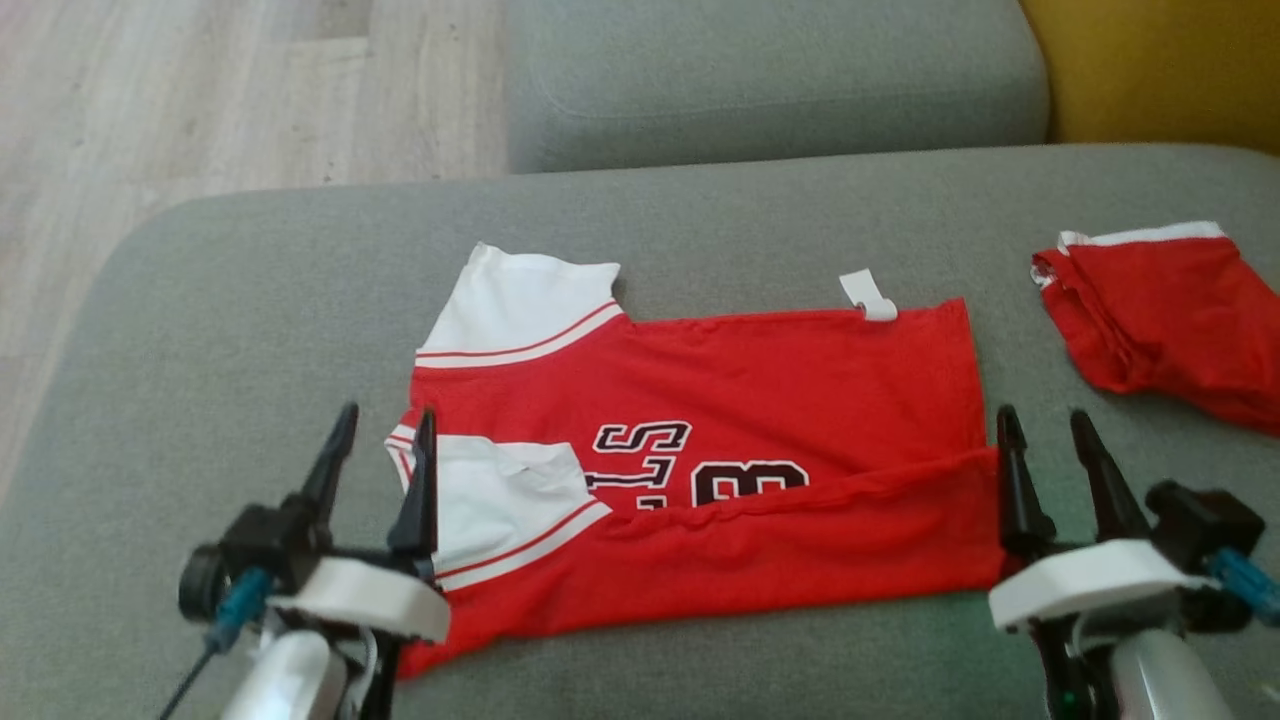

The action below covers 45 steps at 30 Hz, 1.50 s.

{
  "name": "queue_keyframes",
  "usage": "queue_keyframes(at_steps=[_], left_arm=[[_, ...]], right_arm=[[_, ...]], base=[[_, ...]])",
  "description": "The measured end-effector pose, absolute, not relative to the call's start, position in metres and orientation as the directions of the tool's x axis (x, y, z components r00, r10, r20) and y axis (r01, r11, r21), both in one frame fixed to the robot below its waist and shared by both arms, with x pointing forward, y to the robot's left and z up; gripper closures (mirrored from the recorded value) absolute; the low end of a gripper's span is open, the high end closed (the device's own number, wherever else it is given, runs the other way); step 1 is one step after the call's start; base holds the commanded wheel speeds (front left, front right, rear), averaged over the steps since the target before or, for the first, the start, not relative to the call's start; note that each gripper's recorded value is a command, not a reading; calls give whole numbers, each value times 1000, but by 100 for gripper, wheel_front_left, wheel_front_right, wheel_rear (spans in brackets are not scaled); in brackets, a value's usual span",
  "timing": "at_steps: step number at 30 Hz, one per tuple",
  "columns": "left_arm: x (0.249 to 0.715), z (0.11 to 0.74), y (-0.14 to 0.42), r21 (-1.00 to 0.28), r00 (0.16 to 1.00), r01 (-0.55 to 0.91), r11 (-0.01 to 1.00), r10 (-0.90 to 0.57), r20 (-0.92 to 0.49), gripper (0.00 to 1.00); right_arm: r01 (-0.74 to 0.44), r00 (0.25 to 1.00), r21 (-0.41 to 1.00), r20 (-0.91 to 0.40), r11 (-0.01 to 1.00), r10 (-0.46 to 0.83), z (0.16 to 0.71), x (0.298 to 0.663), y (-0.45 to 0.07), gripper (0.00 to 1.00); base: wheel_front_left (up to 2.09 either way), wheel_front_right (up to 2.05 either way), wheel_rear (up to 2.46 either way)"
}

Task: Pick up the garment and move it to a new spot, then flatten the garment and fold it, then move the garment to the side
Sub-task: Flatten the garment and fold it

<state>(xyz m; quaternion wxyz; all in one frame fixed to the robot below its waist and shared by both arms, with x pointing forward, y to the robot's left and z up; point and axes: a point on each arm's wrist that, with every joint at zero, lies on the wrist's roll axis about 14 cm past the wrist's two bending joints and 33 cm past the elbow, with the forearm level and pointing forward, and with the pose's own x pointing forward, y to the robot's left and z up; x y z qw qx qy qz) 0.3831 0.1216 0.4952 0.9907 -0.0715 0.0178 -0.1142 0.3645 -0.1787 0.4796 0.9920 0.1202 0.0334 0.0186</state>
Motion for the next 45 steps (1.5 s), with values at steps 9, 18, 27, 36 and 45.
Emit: queue_keyframes(at_steps=[9, 18, 27, 36, 45], left_arm=[[457, 517, 98, 38, 905, 423, 905, -419, -73, 0], [544, 479, 91, 80, 800, 525, 847, -459, -386, 0], [567, 399, 100, -31, 641, 530, 847, -425, -639, 0], [589, 358, 102, -54, 589, 504, 862, -389, -708, 0], [590, 351, 90, -155, 499, 474, 867, -410, -764, 100]], right_arm=[[-37, 999, 241, 7, 970, 36, 494, 398, -181, 0], [-25, 999, 251, -18, 968, 30, 476, 427, -184, 0], [43, 998, 273, -62, 961, -27, 454, 430, -203, 0], [72, 996, 273, -62, 959, -57, 450, 439, -215, 0], [94, 994, 274, -82, 957, -74, 442, 438, -221, 0]], base=[[0, 0, 0], [0, 0, 0], [0, 0, 0], [0, 0, 0], [0, 0, 0]])
